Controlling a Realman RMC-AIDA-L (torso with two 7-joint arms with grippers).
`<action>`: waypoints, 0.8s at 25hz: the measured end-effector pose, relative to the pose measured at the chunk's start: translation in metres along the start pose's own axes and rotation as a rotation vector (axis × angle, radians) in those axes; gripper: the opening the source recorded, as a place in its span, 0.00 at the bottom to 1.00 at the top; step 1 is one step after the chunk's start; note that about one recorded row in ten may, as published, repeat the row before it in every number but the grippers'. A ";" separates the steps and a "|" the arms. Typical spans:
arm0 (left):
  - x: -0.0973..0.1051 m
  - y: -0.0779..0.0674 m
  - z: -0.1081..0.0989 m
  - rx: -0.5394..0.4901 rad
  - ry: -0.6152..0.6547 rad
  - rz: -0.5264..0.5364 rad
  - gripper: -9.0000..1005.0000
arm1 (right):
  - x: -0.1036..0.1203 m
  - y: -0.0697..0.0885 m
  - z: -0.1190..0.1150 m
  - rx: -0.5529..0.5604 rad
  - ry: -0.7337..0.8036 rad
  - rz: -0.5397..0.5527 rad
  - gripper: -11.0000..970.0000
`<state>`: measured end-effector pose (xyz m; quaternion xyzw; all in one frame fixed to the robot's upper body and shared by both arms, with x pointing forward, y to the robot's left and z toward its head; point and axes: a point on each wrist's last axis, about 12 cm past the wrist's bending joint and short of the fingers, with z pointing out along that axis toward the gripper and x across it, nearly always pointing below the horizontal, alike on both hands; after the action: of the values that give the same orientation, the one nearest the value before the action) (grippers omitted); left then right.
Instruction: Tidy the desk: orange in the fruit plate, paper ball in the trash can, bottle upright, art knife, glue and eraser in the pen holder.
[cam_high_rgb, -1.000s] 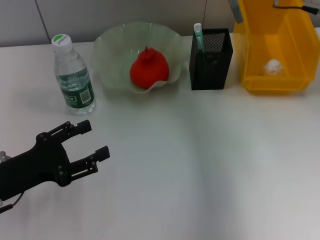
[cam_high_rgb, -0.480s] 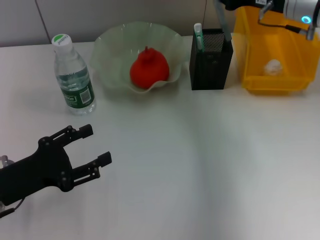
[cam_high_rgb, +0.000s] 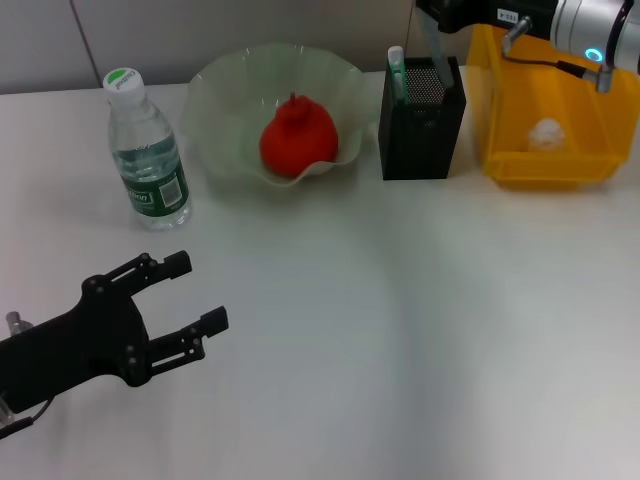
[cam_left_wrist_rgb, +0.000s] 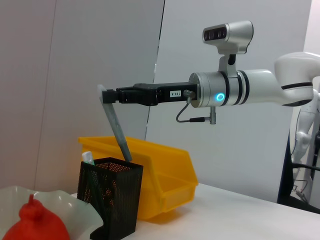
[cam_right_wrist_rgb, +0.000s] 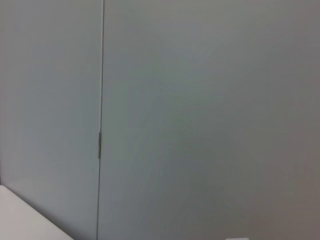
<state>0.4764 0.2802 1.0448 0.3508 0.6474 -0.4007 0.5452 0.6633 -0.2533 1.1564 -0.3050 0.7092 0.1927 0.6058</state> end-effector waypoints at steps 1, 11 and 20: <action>0.000 0.000 0.000 0.001 0.000 0.000 0.81 | 0.002 0.001 -0.001 0.003 -0.005 -0.001 0.16; 0.000 0.000 0.001 0.002 0.001 0.007 0.81 | 0.012 0.005 0.000 0.012 0.001 0.001 0.16; 0.000 0.000 0.001 -0.002 0.003 0.013 0.81 | 0.018 0.004 -0.001 0.028 0.008 0.012 0.16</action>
<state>0.4771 0.2796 1.0445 0.3552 0.6463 -0.3962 0.5469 0.6581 -0.2541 1.1387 -0.2929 0.7160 0.1853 0.6060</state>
